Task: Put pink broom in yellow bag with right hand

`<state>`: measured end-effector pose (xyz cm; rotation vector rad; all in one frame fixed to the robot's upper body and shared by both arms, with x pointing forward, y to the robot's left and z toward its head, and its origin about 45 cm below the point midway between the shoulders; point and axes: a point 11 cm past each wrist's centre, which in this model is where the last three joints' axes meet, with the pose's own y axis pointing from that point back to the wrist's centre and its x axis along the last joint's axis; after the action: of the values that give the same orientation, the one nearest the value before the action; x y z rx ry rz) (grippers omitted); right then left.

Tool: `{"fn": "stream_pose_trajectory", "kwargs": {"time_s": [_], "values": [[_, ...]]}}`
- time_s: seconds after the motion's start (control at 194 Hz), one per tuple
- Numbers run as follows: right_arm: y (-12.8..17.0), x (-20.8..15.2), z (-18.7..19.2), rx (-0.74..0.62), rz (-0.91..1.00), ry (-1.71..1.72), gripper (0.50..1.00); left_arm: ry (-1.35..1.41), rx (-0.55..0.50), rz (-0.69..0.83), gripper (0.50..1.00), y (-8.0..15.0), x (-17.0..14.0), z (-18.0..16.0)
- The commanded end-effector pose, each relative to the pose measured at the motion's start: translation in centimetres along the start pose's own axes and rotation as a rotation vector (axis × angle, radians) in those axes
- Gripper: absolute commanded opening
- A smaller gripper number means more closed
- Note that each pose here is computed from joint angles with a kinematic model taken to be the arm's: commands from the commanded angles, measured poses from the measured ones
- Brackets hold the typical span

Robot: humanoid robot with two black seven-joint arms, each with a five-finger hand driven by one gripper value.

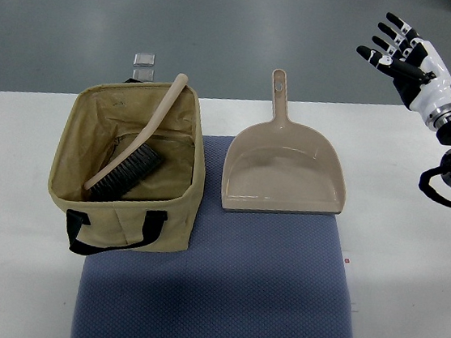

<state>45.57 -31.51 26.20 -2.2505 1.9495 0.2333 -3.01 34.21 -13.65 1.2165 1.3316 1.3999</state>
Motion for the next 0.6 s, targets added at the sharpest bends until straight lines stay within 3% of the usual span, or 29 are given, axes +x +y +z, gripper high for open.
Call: {"fn": "stream_pose_trajectory", "kwargs": {"time_s": [0.0, 0.592], "values": [[0.9, 0.8, 1.9, -0.037, 0.033, -0.062, 0.928, 0.000, -0.001, 0.000, 1.000, 0.0, 0.0, 0.0], [2.4, 1.6, 5.8, -0.092, 0.091, -0.105, 0.930, 0.000, 0.000, 0.000, 1.000, 0.0, 0.0, 0.0]]}}
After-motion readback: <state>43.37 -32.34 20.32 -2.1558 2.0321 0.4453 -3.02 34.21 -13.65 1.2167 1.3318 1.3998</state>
